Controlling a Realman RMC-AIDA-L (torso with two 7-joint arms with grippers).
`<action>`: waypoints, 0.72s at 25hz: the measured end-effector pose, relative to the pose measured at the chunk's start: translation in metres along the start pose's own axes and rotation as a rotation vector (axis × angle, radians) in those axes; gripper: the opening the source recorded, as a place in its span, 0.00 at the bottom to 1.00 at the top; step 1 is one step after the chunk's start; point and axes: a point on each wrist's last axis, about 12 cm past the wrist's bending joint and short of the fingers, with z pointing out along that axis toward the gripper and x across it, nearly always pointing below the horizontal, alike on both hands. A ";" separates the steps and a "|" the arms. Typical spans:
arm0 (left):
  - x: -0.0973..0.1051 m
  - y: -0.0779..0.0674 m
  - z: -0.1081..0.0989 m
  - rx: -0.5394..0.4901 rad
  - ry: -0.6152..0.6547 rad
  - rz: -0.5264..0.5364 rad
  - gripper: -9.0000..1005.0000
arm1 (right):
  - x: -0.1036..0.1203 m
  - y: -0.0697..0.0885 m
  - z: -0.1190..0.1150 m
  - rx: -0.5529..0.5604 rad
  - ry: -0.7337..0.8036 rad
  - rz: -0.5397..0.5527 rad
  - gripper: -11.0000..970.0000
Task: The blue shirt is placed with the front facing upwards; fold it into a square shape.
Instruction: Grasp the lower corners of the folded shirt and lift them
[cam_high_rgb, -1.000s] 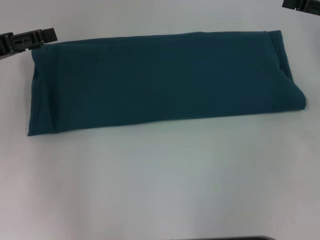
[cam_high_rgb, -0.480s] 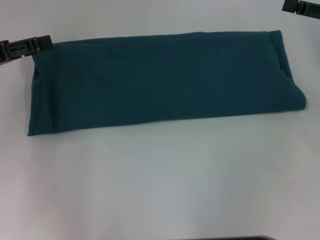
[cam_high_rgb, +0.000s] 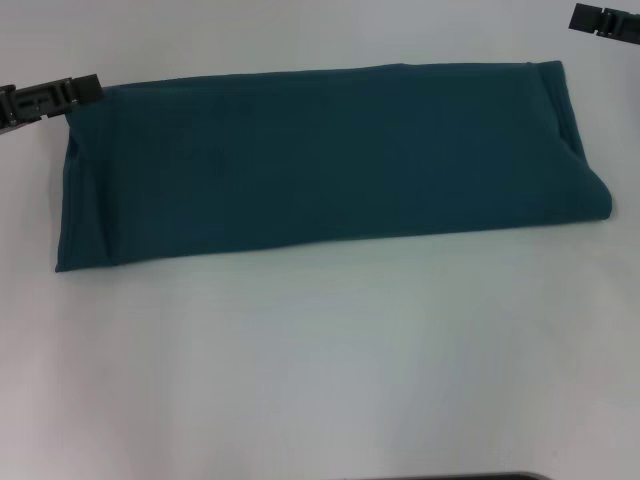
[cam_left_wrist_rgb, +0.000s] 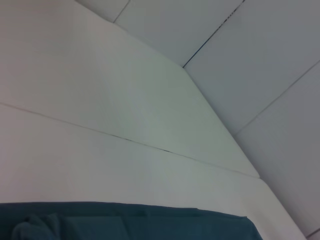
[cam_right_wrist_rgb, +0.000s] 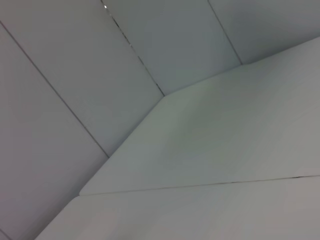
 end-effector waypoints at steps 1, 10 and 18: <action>0.001 0.001 -0.001 0.000 -0.003 -0.006 0.76 | 0.000 0.000 0.000 0.002 0.000 -0.001 0.91; 0.010 0.009 -0.008 0.001 -0.034 -0.141 0.76 | 0.003 -0.004 -0.003 0.025 -0.005 0.005 0.91; 0.023 0.022 -0.013 0.017 -0.065 -0.317 0.76 | 0.007 -0.009 -0.004 0.070 -0.013 0.016 0.91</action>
